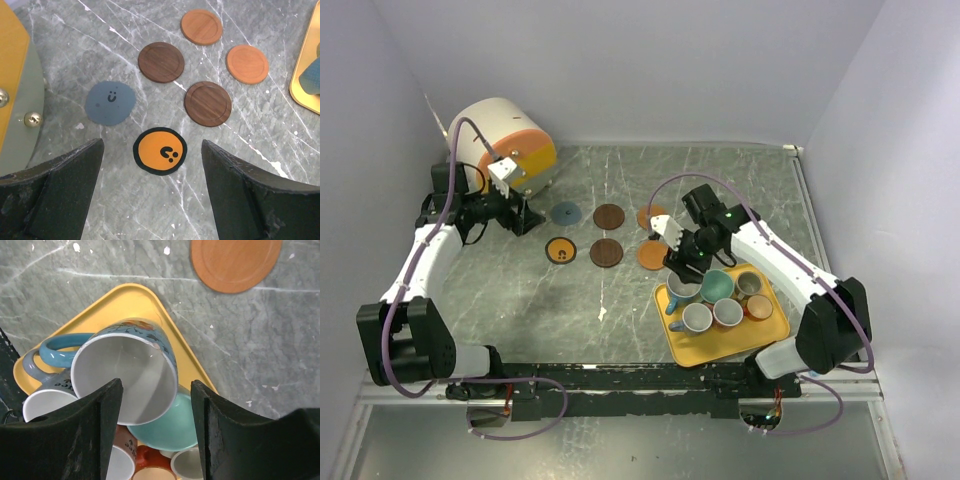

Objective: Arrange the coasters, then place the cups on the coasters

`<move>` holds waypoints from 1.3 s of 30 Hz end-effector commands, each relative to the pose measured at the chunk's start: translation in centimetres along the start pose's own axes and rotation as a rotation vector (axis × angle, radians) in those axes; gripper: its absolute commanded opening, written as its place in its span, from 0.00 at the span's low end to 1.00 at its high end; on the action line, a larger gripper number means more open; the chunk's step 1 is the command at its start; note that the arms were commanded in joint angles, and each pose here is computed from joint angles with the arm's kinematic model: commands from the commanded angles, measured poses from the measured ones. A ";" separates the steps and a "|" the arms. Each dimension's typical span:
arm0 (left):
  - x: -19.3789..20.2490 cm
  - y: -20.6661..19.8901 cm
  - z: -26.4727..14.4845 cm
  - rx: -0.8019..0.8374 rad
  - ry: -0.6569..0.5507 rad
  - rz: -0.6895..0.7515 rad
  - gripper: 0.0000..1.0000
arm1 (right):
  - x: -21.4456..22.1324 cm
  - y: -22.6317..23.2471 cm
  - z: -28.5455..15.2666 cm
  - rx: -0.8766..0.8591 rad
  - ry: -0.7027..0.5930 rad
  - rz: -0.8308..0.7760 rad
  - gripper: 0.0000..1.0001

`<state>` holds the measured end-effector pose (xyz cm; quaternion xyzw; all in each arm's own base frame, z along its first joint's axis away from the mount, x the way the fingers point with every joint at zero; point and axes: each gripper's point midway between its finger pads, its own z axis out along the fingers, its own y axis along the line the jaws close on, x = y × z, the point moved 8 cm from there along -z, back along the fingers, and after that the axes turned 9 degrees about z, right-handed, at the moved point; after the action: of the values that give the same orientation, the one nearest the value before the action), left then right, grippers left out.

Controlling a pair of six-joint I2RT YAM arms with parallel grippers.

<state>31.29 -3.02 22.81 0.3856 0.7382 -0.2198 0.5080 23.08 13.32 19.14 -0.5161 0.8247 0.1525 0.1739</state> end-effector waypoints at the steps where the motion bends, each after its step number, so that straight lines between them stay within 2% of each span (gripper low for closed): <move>1: -0.2 -0.6 -0.2 -0.005 -0.014 0.028 0.90 | 0.0 -0.2 0.1 0.059 -0.008 -0.012 0.57; 8: 0.1 -1.1 -0.5 0.002 -0.005 0.032 0.88 | 0.3 -0.5 1.0 0.082 -0.007 -0.002 0.50; 15: 0.2 -1.6 -0.4 -0.003 0.014 0.059 0.88 | 0.2 0.1 1.6 0.033 -0.045 0.022 0.34; 23: -0.3 -2.2 0.3 0.021 0.037 0.099 0.88 | 0.4 0.4 1.8 0.030 -0.069 0.050 0.23; 34: -1.5 -3.8 0.3 0.064 0.031 0.126 0.88 | -1.7 0.9 -0.3 -0.002 -0.144 0.076 0.01; 39: -2.9 -4.9 0.5 0.113 0.016 0.150 0.88 | -4.3 0.2 -2.0 0.013 -0.199 0.106 0.00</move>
<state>28.53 -6.39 22.51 0.4457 0.7245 -0.2175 0.4787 23.09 14.43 19.20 -0.4702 0.8399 0.1786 0.2041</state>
